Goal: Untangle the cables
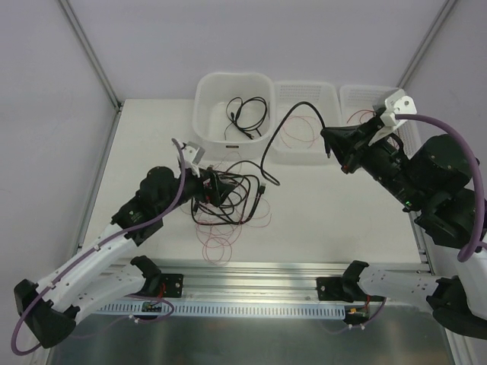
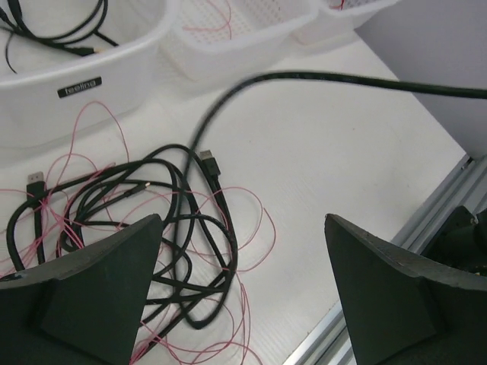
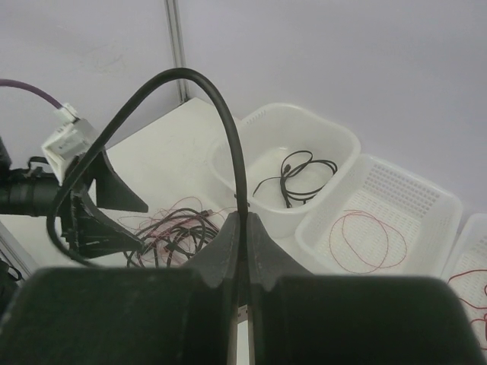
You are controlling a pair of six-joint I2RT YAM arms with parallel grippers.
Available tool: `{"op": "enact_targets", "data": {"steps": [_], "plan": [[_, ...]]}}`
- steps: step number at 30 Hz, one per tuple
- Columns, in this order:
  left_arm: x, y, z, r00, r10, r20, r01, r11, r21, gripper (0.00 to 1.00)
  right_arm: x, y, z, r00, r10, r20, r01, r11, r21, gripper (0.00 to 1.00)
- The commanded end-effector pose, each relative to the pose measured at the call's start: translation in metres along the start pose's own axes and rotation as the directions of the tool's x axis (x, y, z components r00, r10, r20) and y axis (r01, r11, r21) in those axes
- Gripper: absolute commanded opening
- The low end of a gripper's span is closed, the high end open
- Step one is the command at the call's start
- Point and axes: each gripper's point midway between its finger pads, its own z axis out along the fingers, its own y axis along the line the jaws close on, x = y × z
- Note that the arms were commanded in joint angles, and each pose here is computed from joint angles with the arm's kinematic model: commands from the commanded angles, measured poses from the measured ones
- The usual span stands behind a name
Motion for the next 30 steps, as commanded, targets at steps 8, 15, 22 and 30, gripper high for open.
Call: {"op": "enact_targets", "data": {"steps": [8, 15, 22, 30], "plan": [[0.004, 0.010, -0.003, 0.999, -0.006, 0.052, 0.009, 0.999, -0.048, 0.89, -0.007, -0.002, -0.004, 0.999, 0.007, 0.045, -0.008, 1.000, 0.009, 0.01], [0.049, 0.026, 0.025, 0.994, -0.038, -0.105, 0.028, 0.995, -0.100, 0.75, -0.004, -0.003, -0.007, 0.999, 0.012, 0.045, -0.012, 1.000, 0.011, 0.01], [0.000, -0.002, 0.018, 1.000, -0.007, -0.011, 0.007, 1.000, 0.006, 0.00, 0.046, -0.003, 0.002, 0.997, -0.002, -0.082, 0.005, 0.999, 0.034, 0.01], [-0.157, -0.074, -0.031, 0.966, 0.071, 0.248, -0.118, 0.976, 0.181, 0.00, 0.181, 0.022, 0.035, 0.918, 0.053, -0.394, -0.051, 0.999, 0.016, 0.35]]}}
